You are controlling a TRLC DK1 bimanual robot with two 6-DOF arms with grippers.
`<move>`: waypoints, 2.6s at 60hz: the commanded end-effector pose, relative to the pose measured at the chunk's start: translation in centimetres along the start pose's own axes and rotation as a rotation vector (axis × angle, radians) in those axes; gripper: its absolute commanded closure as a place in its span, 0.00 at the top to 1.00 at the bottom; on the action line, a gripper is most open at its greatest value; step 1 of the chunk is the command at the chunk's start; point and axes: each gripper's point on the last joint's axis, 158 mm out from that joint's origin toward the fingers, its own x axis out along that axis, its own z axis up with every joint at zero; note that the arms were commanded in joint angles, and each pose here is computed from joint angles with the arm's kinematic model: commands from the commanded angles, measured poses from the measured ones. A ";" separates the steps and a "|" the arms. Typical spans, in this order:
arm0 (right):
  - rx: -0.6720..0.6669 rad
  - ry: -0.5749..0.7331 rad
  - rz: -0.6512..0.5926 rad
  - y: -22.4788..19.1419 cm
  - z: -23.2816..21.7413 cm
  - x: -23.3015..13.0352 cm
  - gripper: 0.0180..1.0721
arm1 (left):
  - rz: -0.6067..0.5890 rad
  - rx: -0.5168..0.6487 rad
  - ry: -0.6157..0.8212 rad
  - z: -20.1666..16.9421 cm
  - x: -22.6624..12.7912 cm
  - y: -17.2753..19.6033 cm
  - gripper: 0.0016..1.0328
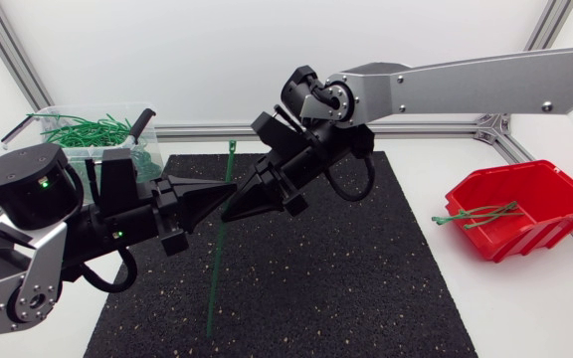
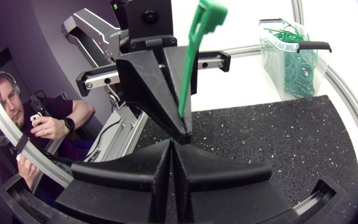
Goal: Take a green cable tie from the red box, thread the tail through the head to close it, then place it in the transparent bin on the left.
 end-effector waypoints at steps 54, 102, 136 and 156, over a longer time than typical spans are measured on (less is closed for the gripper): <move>0.278 0.320 -0.222 0.6 -4.6 -3.5 0.05 | -0.179 -0.044 0.124 -0.1 -1.0 2.8 0.75; 0.389 0.290 -0.097 -0.2 -7.7 0.5 0.05 | -0.314 -0.133 0.174 -2.6 0.9 0.3 0.89; 0.390 0.214 -0.032 0.5 -6.6 1.2 0.05 | -0.332 -0.232 0.181 -1.9 0.8 1.3 0.71; 0.392 0.220 -0.021 0.4 -7.0 1.9 0.06 | -0.344 -0.233 0.182 -2.0 0.7 1.0 0.53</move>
